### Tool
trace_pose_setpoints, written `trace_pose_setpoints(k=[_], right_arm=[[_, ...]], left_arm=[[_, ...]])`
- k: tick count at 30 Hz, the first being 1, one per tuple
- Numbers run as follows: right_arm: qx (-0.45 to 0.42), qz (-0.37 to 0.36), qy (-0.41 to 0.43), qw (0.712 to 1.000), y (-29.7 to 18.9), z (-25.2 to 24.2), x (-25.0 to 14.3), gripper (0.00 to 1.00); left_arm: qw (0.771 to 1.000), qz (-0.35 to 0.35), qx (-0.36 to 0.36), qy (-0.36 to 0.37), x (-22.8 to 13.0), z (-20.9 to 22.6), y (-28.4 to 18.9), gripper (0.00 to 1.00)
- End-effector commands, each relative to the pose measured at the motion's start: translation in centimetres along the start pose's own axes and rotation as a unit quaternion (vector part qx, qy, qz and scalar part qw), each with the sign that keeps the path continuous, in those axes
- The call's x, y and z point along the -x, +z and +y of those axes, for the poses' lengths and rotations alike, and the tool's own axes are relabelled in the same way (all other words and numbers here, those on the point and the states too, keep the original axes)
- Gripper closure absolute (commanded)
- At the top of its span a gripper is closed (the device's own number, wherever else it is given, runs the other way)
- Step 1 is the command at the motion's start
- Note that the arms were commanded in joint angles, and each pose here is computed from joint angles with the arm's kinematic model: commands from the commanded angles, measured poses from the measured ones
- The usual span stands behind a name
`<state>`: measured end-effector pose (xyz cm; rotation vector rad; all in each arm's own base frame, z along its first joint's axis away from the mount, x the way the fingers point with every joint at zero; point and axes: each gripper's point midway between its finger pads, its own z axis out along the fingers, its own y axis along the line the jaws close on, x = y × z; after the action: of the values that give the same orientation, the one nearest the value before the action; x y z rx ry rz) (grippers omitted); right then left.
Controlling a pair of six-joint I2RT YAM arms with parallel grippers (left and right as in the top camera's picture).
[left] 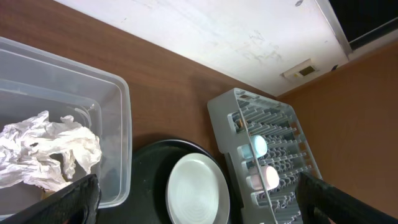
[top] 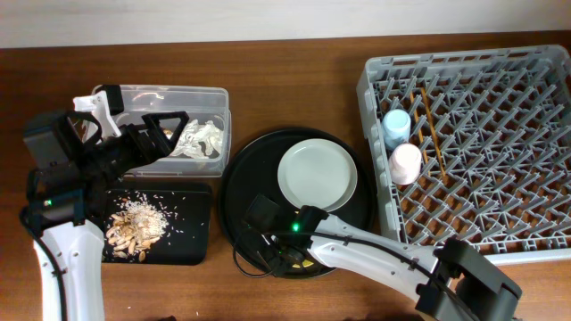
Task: Sort waste into correct bins and load items into the dishwasher rack
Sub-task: 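Grasp the rim of the yellow bowl with the right gripper, then lift the yellow bowl and set it in the dish rack with right gripper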
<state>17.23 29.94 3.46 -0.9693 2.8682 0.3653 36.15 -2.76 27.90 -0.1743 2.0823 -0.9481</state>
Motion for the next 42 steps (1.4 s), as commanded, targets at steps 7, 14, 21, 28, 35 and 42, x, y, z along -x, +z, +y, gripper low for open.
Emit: trace_pose_setpoints(k=[7,14,21,28,35,42], right_arm=[[0.039,0.006,-0.017,0.999,-1.6,1.8,0.2,0.96],[0.064,-0.097,-0.120,0.986,-13.8,2.6,5.2,0.96],[0.062,-0.210,-0.046,0.975,-23.8,-10.1,8.9,0.96],[0.130,-0.405,0.071,0.902,-31.8,-26.5,7.9,0.96],[0.286,-0.544,0.060,0.786,-33.2,-36.2,5.2,0.96],[0.333,-0.518,0.139,0.776,-26.7,-41.9,5.4,0.96]], left_arm=[[1.000,-0.007,-0.008,0.005,0.6,-0.8,-0.5,0.01],[1.000,-0.007,-0.009,0.005,0.6,-0.8,-0.5,0.01],[1.000,-0.007,-0.009,0.005,0.6,-0.8,-0.5,0.01],[1.000,-0.007,-0.008,0.005,0.6,-0.8,-0.5,0.01],[1.000,-0.007,-0.009,0.005,0.6,-0.8,-0.5,0.01],[1.000,-0.007,-0.009,0.005,0.6,-0.8,-0.5,0.01]])
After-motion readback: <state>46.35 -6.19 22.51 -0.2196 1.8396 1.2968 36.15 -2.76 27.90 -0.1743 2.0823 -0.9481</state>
